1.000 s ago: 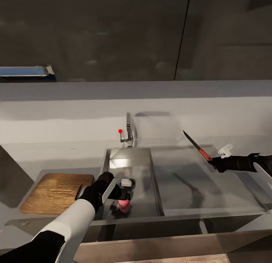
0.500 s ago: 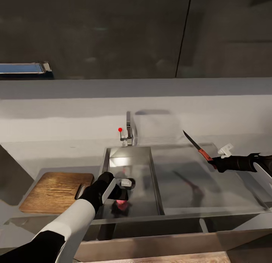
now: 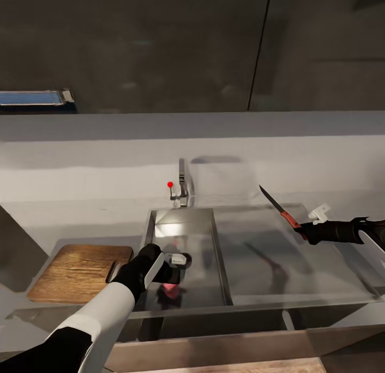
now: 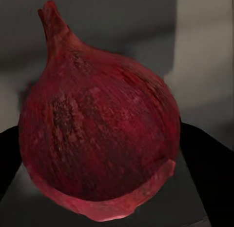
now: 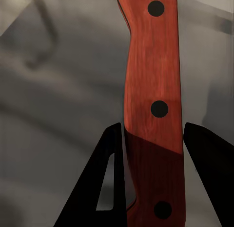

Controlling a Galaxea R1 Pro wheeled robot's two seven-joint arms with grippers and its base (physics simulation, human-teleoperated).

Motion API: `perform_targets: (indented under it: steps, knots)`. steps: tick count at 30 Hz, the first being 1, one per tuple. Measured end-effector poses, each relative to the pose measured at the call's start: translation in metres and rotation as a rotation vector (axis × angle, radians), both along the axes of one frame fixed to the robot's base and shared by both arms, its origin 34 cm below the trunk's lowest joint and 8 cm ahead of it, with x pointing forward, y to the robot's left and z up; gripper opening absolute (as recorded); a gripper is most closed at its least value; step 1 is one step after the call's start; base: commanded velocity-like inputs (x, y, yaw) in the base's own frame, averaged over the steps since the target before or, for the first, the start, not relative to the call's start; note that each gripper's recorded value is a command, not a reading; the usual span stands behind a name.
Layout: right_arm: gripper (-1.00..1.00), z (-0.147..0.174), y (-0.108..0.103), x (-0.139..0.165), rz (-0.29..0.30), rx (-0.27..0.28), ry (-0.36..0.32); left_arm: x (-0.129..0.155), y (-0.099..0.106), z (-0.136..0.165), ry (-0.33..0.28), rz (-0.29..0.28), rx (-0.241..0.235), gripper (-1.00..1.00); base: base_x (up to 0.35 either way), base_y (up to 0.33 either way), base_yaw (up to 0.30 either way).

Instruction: In the kitchen, take the Vidalia onion out of the sink, dice it on the chopping board with the paring knife, put the diced onion into the bowl on the countertop, then place both the paring knife and the chopping board into the sink.

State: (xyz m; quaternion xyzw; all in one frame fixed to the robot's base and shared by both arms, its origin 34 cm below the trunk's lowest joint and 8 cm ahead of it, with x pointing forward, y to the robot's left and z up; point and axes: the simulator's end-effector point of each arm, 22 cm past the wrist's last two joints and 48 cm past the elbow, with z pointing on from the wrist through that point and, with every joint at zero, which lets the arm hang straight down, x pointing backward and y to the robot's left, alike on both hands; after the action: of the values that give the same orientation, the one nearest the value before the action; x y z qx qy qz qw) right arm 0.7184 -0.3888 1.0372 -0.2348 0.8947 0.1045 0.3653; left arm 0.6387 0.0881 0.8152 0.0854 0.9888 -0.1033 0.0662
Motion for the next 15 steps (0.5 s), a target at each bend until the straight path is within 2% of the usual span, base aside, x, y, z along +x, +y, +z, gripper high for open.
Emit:
perform_targets:
  steps: [11,15]
  knots:
    - [-1.0,0.01,0.0,-0.001,0.0,0.0,-0.017,0.007,-0.001,0.013,-0.031,0.0,-0.003,-1.0,0.0,0.0,0.0]
    - [-1.0,0.014,0.0,-0.001,0.0,-0.001,-0.023,0.024,-0.005,0.031,-0.089,0.0,-0.016,-1.0,0.0,0.0,0.0]
